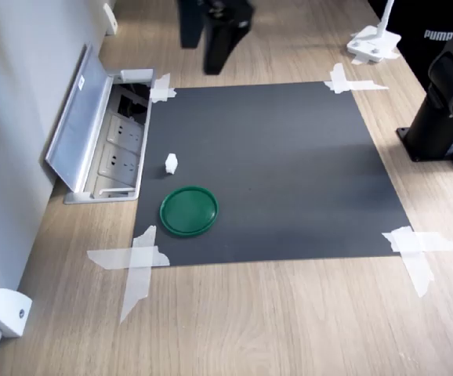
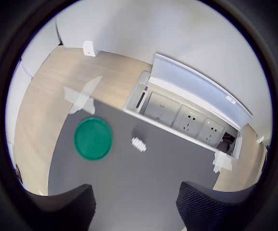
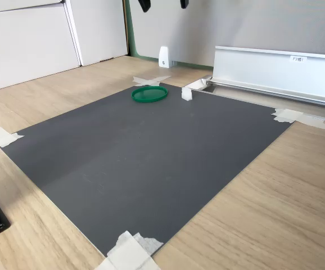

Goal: Grasp a white terminal and put it on the green lid.

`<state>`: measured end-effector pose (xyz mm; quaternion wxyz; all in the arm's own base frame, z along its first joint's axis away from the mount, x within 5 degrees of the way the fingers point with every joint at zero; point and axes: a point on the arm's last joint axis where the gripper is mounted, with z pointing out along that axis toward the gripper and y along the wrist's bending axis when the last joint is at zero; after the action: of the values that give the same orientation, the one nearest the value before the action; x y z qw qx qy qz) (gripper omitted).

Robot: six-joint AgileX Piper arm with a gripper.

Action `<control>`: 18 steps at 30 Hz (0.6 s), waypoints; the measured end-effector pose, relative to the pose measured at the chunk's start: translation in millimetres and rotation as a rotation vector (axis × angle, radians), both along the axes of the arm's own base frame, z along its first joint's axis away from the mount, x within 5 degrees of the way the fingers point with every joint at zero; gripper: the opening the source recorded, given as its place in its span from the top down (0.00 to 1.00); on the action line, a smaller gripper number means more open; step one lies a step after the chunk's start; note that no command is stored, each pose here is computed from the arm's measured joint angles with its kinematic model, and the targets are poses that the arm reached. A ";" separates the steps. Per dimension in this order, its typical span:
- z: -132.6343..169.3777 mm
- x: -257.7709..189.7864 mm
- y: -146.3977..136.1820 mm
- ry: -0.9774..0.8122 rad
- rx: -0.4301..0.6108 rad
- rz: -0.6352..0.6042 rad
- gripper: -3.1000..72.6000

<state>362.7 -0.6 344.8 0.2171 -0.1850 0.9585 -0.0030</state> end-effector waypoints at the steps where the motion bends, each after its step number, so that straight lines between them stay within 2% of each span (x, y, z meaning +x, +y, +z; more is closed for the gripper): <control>1: -3.2 6.1 -0.1 0.006 -0.001 0.003 0.00; 8: -34.9 33.3 -0.6 0.077 -0.016 0.048 0.01; 13: -62.0 45.5 0.5 0.133 -0.030 0.138 0.02; 18: -75.1 53.9 1.8 0.125 -0.050 0.197 0.02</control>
<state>416.7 1.2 269.7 0.1515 -0.2834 0.9469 0.0061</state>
